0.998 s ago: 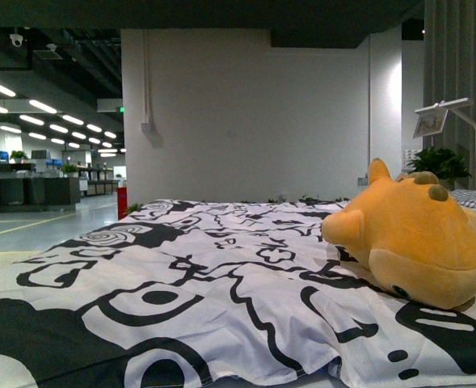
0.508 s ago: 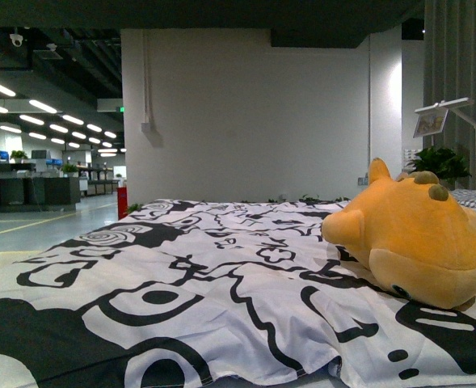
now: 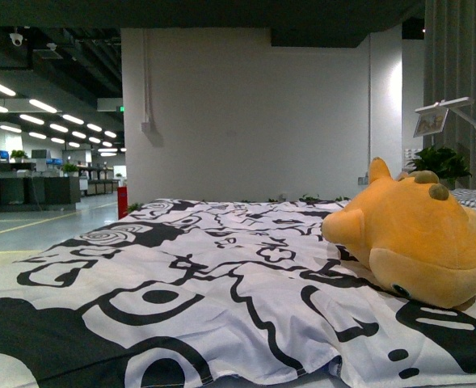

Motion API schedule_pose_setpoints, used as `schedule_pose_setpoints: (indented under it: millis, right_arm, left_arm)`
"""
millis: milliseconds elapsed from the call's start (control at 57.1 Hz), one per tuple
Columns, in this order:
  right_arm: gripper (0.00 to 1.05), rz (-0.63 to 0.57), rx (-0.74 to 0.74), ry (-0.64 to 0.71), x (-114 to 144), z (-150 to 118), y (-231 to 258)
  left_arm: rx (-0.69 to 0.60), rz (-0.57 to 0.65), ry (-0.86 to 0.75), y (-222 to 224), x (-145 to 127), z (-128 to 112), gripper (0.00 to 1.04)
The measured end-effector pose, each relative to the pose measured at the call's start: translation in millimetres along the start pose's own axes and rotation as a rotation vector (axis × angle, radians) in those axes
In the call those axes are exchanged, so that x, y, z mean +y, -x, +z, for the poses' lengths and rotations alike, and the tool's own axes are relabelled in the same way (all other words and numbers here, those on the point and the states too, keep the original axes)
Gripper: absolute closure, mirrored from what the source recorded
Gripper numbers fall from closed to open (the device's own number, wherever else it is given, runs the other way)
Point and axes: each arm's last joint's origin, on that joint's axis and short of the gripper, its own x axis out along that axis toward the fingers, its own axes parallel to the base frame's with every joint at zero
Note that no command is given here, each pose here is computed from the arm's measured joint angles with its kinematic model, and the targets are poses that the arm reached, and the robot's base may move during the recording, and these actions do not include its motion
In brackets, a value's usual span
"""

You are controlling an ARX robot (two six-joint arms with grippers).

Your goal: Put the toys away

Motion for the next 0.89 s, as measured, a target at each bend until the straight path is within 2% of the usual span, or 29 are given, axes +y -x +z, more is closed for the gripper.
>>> schedule_pose_setpoints:
  millis: [298, 648, 893]
  right_arm:
    - [0.06, 0.037, -0.072, -0.025, -2, 30, -24]
    - [0.06, 0.306, -0.012, -0.098, 0, 35, -64]
    - [0.06, 0.335, -0.070, -0.123, 7, 61, -85]
  left_arm:
    - [0.000, 0.000, 0.000, 0, 0, 0, 0.06]
    - [0.000, 0.000, 0.000, 0, 0, 0, 0.06]
    - [0.000, 0.000, 0.000, 0, 0, 0, 0.06]
